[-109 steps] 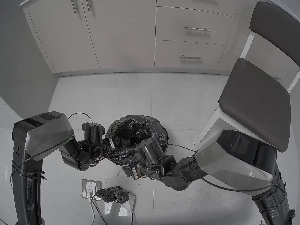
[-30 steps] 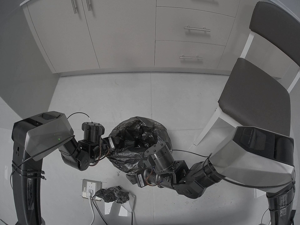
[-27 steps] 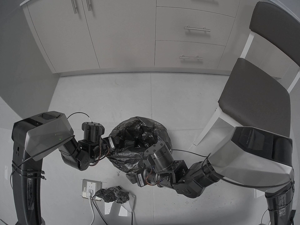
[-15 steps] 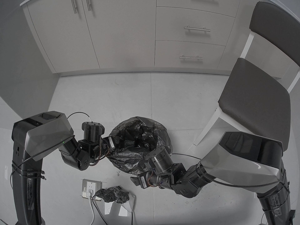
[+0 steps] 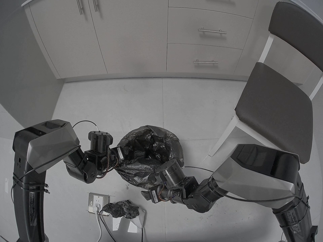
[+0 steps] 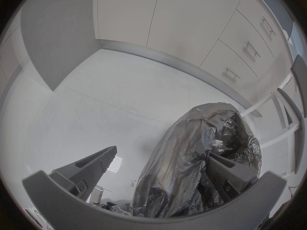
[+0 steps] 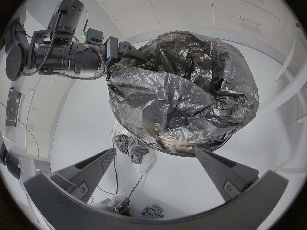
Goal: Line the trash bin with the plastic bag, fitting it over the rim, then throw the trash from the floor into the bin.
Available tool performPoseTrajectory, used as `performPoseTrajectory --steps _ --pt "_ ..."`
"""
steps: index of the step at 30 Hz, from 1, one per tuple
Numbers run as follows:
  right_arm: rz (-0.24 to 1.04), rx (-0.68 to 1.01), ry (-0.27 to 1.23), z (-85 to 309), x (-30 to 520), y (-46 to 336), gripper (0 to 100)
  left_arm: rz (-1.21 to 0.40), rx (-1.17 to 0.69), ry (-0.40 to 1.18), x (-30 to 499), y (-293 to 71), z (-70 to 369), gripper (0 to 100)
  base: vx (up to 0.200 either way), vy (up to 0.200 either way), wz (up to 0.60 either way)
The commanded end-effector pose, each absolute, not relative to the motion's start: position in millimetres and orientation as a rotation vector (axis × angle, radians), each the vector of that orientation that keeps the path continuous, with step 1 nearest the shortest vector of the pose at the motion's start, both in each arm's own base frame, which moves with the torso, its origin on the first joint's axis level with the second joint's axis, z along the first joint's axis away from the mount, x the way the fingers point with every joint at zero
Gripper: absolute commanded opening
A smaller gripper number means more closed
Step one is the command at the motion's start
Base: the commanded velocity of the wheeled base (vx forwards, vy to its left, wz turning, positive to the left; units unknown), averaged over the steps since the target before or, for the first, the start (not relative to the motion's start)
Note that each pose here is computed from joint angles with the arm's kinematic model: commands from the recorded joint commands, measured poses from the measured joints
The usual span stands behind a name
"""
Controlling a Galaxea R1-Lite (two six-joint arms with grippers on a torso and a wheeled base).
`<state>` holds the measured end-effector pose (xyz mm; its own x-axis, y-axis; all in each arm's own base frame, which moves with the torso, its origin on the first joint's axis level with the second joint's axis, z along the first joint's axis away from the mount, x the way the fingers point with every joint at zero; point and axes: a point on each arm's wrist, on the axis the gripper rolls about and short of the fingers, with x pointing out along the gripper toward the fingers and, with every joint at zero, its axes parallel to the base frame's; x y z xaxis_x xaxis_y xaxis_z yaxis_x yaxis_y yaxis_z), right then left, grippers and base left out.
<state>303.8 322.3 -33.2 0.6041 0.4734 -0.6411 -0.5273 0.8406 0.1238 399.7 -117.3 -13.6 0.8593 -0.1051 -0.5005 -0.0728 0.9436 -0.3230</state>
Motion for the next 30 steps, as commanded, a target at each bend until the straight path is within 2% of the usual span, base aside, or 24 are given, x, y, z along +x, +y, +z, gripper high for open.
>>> performPoseTrajectory --steps 1,20,25,30 --pt "0.568 -0.081 0.723 -44 311 323 100 -0.016 -0.342 0.539 400 -117 -14 100 0.0 0.0 0.0" --pt "0.54 -0.075 0.735 -55 322 317 100 -0.018 -0.339 0.541 398 -117 -13 100 0.0 0.0 0.0" --pt "0.557 -0.073 0.731 -41 311 317 100 -0.017 -0.34 0.542 398 -117 -13 100 0.0 0.0 0.0" --pt "0.582 -0.04 0.707 -9 296 317 100 -0.019 -0.34 0.538 398 -117 -12 100 0.0 0.0 0.0"
